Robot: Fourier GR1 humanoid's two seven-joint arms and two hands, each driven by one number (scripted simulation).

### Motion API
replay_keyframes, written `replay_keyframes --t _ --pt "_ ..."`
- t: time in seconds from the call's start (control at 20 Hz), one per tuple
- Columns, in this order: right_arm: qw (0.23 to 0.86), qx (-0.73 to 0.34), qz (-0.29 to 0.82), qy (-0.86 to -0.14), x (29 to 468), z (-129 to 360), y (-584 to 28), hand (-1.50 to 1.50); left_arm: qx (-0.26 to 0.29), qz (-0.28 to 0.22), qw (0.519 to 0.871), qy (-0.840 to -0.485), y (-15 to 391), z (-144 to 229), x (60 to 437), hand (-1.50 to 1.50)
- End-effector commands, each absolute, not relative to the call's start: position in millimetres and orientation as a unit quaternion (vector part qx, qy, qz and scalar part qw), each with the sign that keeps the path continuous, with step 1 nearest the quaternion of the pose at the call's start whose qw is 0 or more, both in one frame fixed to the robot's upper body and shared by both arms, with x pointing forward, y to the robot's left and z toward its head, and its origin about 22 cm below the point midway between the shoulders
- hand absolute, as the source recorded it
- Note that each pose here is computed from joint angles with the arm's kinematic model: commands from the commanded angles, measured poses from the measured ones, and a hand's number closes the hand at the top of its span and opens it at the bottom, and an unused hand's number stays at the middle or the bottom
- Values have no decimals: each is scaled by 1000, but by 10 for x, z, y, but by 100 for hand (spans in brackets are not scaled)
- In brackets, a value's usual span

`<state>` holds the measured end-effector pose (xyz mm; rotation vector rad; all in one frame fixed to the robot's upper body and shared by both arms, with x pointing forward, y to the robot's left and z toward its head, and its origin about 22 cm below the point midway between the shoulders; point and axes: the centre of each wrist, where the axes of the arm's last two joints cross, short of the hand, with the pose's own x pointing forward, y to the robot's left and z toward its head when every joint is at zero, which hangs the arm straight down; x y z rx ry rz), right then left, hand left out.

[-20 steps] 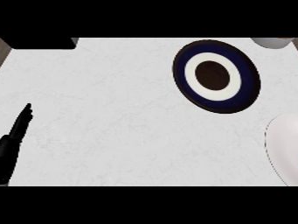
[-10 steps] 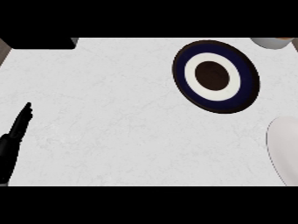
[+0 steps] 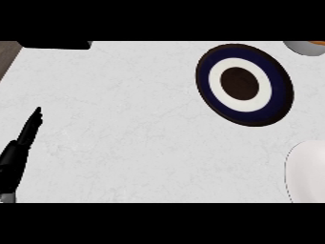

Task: Pick the bell pepper from the plate and place it in the plate

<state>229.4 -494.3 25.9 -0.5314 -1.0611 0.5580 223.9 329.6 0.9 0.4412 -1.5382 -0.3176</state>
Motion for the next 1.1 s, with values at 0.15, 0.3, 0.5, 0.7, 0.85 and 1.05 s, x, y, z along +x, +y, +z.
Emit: replay_keyframes --t 0.15,0.3,0.5,0.7,0.85,1.05 --pt "696 -290 400 -521 2748 941 -5071 150 164 -164 666 -709 3076 59 2375 0" --pt "666 -328 386 -547 2826 916 -5094 150 161 -168 668 -707 3082 78 2405 0" --pt "628 -366 351 -591 2909 1048 -5205 150 165 -163 668 -707 3074 118 2484 0" --pt "567 -396 319 -648 2954 1231 -5317 150 169 -163 672 -702 3112 66 2424 0" --pt "515 -395 283 -706 2998 1448 -5394 150 177 -151 674 -701 3195 -8 2364 0" --pt "456 -331 275 -779 3109 1491 -5355 150 184 -157 676 -696 3236 70 2412 0"
